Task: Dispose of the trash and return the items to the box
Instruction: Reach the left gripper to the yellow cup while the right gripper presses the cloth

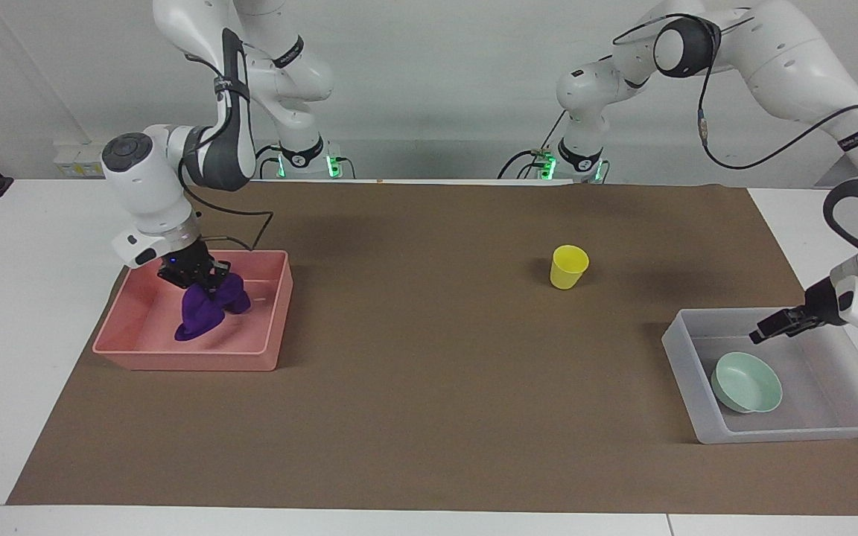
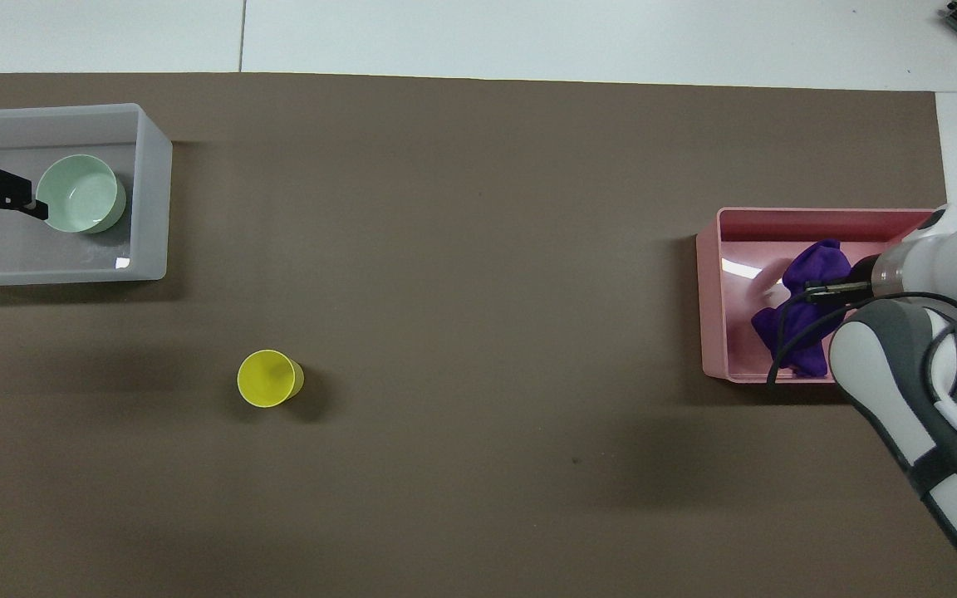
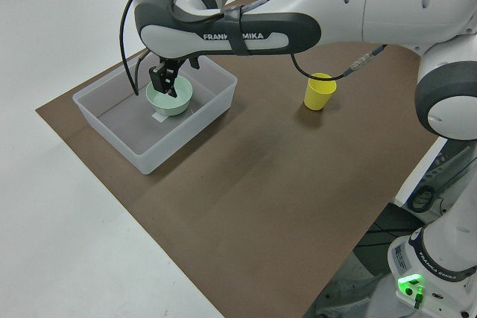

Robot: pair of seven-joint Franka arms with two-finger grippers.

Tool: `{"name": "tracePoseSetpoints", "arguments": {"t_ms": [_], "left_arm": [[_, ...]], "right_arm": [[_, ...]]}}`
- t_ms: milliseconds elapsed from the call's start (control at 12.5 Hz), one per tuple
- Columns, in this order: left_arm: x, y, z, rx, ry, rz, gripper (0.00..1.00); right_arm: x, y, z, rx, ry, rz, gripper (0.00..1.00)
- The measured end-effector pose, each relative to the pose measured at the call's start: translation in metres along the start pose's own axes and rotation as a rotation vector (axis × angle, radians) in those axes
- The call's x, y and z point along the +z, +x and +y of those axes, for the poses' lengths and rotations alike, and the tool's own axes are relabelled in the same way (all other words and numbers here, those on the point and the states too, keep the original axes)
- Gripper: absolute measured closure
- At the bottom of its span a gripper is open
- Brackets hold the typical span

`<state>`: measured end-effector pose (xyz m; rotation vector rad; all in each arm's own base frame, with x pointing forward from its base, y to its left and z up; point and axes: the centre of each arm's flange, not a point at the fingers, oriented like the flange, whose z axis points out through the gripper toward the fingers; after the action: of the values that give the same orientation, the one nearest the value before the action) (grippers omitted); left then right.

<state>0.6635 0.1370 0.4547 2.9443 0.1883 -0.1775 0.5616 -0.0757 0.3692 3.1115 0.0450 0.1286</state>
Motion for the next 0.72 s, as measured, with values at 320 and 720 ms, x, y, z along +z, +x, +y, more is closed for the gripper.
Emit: {"name": "tracePoseSetpoints", "arguments": {"t_ms": [320,720], "left_arm": [[-0.005,-0.06,0.118,0.142,0.03,-0.133,0.0],[0.101,-0.154,0.196,0.223,-0.003,-0.141,0.0]], "right_arm": [[-0.003,0.006,-0.001,-0.004,-0.002,0.018,0.35],[-0.083,0.022,-0.02,0.064,-0.002,0.056,0.0]]}}
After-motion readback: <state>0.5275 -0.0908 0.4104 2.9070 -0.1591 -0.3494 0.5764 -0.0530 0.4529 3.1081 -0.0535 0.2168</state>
